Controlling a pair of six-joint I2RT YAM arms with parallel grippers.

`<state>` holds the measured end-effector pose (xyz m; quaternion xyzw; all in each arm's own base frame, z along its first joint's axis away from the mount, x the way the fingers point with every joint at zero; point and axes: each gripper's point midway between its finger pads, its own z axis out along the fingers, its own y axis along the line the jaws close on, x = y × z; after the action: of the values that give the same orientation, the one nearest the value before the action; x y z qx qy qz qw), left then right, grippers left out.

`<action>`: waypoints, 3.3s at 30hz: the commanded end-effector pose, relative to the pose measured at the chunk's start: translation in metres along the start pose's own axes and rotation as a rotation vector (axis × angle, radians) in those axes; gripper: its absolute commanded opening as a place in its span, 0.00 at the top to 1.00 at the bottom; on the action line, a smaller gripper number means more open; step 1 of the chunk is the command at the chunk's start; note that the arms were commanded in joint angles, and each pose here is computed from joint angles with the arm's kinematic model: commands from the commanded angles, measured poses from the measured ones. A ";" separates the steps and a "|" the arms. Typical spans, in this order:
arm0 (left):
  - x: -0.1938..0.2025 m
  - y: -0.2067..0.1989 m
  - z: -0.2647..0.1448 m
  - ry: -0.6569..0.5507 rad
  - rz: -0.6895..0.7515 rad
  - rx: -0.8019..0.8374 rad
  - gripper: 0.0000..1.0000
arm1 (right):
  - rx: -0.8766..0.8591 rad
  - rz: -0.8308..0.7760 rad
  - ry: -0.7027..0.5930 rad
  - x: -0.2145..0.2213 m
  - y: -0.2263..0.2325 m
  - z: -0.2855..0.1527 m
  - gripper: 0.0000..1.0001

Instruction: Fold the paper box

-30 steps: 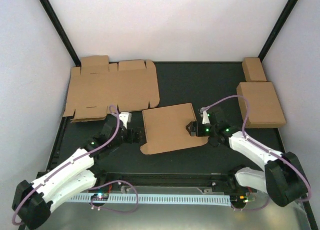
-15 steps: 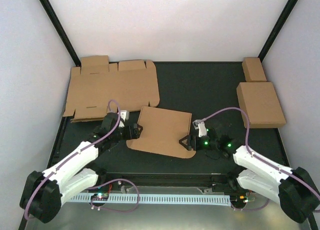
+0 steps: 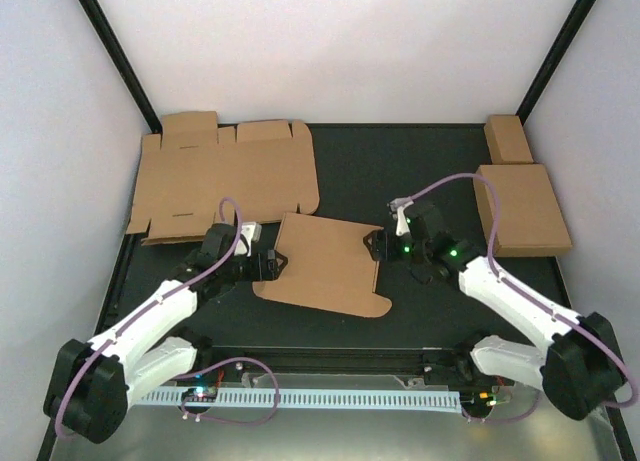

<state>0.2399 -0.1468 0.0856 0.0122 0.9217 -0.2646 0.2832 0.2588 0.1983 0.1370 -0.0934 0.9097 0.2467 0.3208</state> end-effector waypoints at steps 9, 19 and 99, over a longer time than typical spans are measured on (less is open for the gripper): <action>0.005 -0.021 -0.022 -0.012 -0.058 0.113 0.01 | -0.131 -0.034 0.049 -0.067 0.011 0.064 0.16; 0.001 -0.023 -0.023 -0.036 -0.035 0.126 0.01 | -0.081 -0.030 0.093 -0.051 -0.008 0.093 0.15; 0.010 -0.087 -0.035 0.068 0.074 0.405 0.07 | -0.103 0.024 0.106 -0.026 -0.035 0.065 0.12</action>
<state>0.2073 -0.1997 0.1332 0.0980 0.8693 -0.4089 0.2597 0.3149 0.1931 0.0868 -0.0925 0.9239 0.2668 0.2582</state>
